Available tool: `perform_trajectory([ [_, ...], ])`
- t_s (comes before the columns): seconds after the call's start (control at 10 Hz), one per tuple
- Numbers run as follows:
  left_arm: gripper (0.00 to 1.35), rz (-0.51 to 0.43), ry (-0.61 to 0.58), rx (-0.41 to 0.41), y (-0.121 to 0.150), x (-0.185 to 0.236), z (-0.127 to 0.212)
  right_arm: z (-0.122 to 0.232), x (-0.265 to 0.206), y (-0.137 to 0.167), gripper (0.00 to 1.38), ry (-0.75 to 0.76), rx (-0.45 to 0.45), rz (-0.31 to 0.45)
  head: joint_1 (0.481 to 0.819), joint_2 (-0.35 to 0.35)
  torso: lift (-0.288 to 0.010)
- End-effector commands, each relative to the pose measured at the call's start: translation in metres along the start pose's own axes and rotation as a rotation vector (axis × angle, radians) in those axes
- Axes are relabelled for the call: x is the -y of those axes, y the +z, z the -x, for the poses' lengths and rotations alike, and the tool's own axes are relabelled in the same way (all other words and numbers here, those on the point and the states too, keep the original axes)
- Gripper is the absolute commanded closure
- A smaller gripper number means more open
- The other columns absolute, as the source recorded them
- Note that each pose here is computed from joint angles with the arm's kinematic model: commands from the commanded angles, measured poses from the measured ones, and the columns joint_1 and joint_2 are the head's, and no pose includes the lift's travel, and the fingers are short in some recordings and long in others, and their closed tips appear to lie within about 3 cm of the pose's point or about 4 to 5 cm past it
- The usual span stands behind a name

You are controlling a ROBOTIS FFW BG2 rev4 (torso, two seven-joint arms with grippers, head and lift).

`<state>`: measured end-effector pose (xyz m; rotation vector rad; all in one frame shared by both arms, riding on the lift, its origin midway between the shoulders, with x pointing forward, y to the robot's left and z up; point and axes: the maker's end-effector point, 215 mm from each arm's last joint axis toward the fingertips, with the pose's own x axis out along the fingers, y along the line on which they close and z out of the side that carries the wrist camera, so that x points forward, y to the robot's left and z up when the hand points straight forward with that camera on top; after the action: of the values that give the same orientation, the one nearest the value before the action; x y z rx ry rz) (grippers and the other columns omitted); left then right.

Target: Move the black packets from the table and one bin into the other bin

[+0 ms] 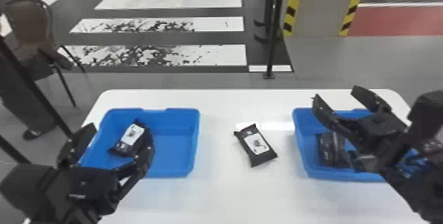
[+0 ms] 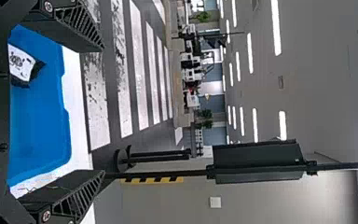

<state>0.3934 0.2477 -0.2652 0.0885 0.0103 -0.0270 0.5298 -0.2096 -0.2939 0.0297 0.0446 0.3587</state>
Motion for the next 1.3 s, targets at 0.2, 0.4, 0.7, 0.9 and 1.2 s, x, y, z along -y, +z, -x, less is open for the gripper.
perform_trajectory([
  [0.2,0.10,0.021,-0.027,0.001,0.001,0.012,-0.002,-0.053,-0.047,-0.032,0.10,0.135,-0.121,0.013,0.695,0.062,-0.110],
  [0.4,0.10,0.022,-0.034,-0.004,-0.001,0.014,-0.004,-0.071,-0.083,-0.056,0.09,0.222,-0.201,0.020,0.695,0.103,-0.110],
  [0.7,0.10,0.023,-0.044,-0.014,-0.005,0.018,-0.005,-0.082,-0.110,-0.101,0.09,0.286,-0.347,0.035,0.695,0.159,-0.110],
  [0.9,0.10,0.023,-0.050,-0.024,-0.009,0.019,-0.006,-0.083,-0.118,-0.133,0.09,0.306,-0.449,0.052,0.695,0.176,-0.110],
  [1.2,0.10,0.024,-0.060,-0.026,-0.011,0.021,-0.008,-0.084,-0.119,-0.169,0.09,0.317,-0.559,0.073,0.695,0.187,-0.110],
])
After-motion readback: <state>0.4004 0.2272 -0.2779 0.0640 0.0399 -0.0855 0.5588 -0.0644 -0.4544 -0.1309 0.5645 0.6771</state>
